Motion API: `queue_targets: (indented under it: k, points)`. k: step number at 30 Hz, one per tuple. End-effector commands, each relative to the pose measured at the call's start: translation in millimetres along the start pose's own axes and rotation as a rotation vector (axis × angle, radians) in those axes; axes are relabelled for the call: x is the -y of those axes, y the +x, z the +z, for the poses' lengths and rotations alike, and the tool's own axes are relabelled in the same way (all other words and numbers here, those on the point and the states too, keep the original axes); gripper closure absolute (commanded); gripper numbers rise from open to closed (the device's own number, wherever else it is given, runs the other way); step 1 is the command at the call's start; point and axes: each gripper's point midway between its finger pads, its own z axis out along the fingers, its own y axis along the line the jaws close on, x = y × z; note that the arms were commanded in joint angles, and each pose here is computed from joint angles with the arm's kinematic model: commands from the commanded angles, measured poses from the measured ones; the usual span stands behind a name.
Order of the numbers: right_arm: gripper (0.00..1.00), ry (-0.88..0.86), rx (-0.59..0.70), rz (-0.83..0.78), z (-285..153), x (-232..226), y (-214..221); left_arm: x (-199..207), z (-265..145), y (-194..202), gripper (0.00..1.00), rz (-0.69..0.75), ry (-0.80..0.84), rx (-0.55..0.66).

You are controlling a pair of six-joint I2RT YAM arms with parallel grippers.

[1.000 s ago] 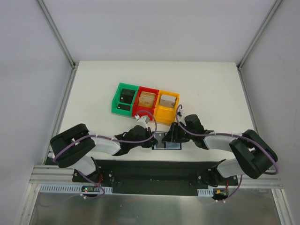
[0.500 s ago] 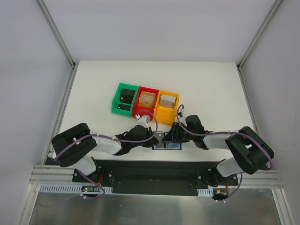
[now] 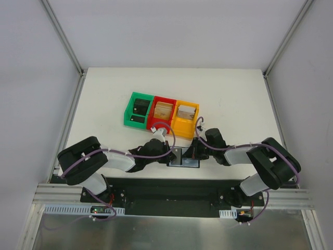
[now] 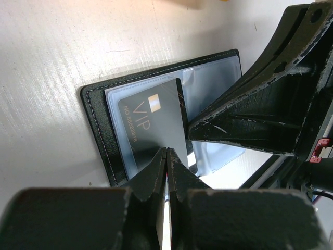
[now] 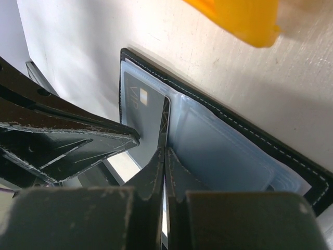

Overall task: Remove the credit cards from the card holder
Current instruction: Remove the credit card from the card holder.

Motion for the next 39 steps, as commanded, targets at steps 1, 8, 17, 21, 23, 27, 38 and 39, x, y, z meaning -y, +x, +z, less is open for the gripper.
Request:
queue_targets:
  k: [1,8,17,21,23,27,38,39]
  points:
    - [1.0,-0.005,-0.034,0.006,2,2,9,-26,-8,7,1.0,0.044,-0.092,-0.039]
    - [1.0,0.001,-0.036,0.005,2,3,9,-20,-22,-5,1.0,0.059,-0.083,0.001]
    - [0.79,0.003,-0.03,0.001,1,3,8,-28,-19,-4,1.0,0.064,-0.128,0.0]
    - [0.75,0.006,-0.03,-0.004,-1,3,8,-32,-16,-3,1.0,0.071,-0.149,-0.008]
    - [0.72,0.003,-0.03,-0.006,-1,2,8,-33,-15,-1,1.0,0.071,-0.152,-0.018]
    - [0.7,0.0,-0.031,-0.008,-1,1,8,-30,-11,4,1.0,0.071,-0.14,-0.046]
    - [0.72,-0.012,-0.017,-0.012,-2,-4,4,-29,-7,11,1.0,0.062,-0.128,-0.075]
    - [0.74,-0.012,-0.017,-0.01,-2,-4,4,-30,-7,11,1.0,0.062,-0.128,-0.075]
